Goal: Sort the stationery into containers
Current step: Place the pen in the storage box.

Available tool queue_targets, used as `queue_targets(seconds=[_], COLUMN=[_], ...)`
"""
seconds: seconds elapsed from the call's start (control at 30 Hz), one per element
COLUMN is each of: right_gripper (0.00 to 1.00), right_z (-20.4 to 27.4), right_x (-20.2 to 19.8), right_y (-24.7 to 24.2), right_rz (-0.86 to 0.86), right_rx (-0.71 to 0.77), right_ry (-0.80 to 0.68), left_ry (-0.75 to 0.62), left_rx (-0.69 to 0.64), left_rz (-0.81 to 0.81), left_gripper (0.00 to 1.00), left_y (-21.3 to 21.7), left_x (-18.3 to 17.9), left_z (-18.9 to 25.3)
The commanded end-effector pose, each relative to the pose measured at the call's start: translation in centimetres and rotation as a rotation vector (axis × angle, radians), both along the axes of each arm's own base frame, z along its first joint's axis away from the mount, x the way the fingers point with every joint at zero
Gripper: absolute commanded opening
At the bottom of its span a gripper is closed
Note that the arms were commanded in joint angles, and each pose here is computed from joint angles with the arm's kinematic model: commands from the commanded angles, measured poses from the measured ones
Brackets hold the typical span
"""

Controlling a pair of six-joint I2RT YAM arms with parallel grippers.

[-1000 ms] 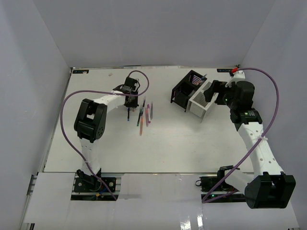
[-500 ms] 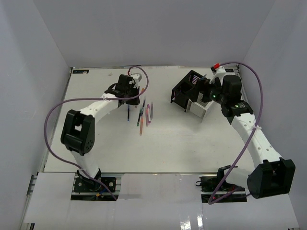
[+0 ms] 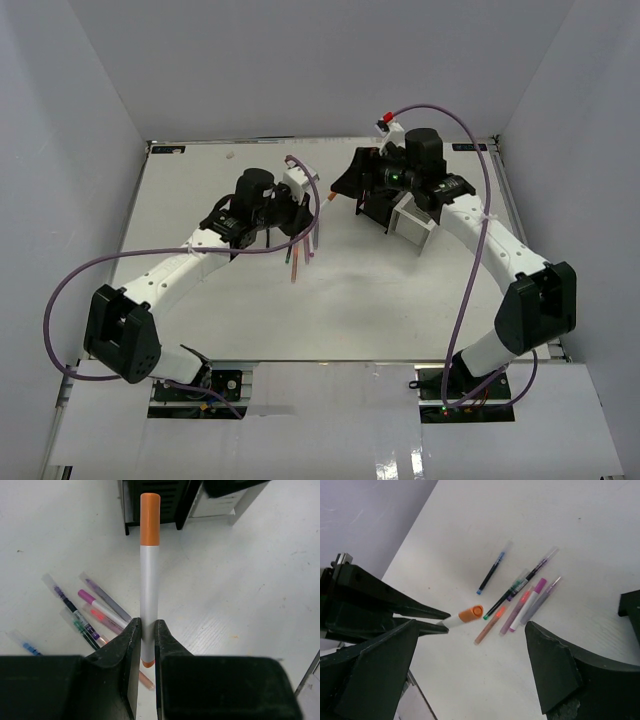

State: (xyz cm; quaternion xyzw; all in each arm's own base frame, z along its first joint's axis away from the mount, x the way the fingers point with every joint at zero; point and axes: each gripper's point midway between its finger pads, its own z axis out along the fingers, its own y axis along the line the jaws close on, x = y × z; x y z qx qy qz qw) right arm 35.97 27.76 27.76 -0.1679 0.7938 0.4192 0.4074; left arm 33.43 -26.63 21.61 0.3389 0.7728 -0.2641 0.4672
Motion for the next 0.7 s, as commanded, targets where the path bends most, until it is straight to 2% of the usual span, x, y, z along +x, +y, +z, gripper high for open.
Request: queue_targets(seconds=[0.0,0.27,0.37,0.53,0.57,0.63,0.67], right_gripper=[0.92,0.83,0.72,0.46,0.37,0.29,0.2], right_z=[2.4,0.9,0.8,0.5,0.2,0.2,0.1], right_x=[-0.3,-1.3,-1.8,-2.3,-2.4,-2.4,-2.4], right_y=[2.3,4.1,4.3,4.5,4.4,4.4,4.4], right_rz=[0.066,0.129,0.145,0.174,0.173,0.172,0.17], right_rx=[0.069,0.073,0.084,0.095,0.094,0.095,0.095], right_ry=[-0.014,0.034,0.043,0.055,0.06,0.058,0.058], left_ry=[-0.089,-0.119,-0.122,-0.12,-0.115,-0.116,-0.116], left_rx=[-0.018,-0.053,-0.057,-0.064,-0.067,-0.066,-0.07], left_rz=[-0.06,-0.058,-0.059,-0.082,-0.087,-0.09,-0.089], left_gripper=[0.06,0.06,0.06,0.06,0.06,0.06,0.06], left_y=[-0.7,-1.2,-1.3,-1.8,-1.9,-2.0,-2.0], left_x=[-1.1,-1.2,-1.2,-1.5,-1.7,-1.8,-1.9], left_z=[2.1,3.3,3.4,3.3,3.2,3.2,3.2])
